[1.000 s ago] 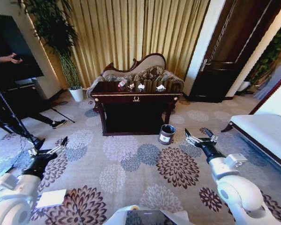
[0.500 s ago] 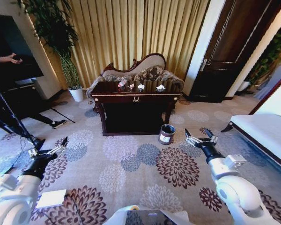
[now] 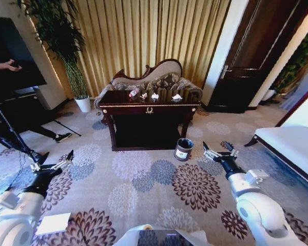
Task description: Move to the front of the table and place the trash on the table into the trash bin.
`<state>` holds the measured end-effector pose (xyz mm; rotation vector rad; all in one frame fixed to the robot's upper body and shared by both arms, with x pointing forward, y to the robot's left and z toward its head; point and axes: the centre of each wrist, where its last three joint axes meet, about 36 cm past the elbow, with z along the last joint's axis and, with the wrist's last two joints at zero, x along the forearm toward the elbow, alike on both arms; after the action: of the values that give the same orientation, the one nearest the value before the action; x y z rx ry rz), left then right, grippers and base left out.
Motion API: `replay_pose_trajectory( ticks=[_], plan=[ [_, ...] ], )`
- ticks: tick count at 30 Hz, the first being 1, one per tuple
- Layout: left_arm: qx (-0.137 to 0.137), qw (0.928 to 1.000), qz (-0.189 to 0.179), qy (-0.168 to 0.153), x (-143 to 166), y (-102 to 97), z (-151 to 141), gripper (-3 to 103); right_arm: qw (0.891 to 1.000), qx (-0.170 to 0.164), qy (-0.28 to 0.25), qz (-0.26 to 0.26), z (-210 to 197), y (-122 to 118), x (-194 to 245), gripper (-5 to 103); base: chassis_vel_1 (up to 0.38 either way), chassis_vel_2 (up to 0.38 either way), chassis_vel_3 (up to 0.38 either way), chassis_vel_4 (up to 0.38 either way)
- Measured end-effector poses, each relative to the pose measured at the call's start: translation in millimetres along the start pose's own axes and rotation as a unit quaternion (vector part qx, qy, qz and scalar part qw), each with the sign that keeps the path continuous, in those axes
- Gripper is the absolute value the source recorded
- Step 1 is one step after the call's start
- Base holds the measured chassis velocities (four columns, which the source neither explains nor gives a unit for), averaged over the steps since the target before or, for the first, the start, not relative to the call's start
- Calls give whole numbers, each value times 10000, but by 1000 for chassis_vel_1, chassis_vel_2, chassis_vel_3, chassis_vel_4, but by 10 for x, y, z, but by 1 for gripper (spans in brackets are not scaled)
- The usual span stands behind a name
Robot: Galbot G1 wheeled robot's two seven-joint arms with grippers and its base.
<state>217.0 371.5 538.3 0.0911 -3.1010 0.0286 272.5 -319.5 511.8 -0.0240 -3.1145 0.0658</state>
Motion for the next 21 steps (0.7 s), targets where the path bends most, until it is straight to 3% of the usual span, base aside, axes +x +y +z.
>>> replay_pose_trajectory(
  ticks=[21],
  plan=[
    [-3,10000,41,0,36,-39,-30,100,10000,-22,34,33,36,-15,-7,100,-176,176,180,-178]
  ],
)
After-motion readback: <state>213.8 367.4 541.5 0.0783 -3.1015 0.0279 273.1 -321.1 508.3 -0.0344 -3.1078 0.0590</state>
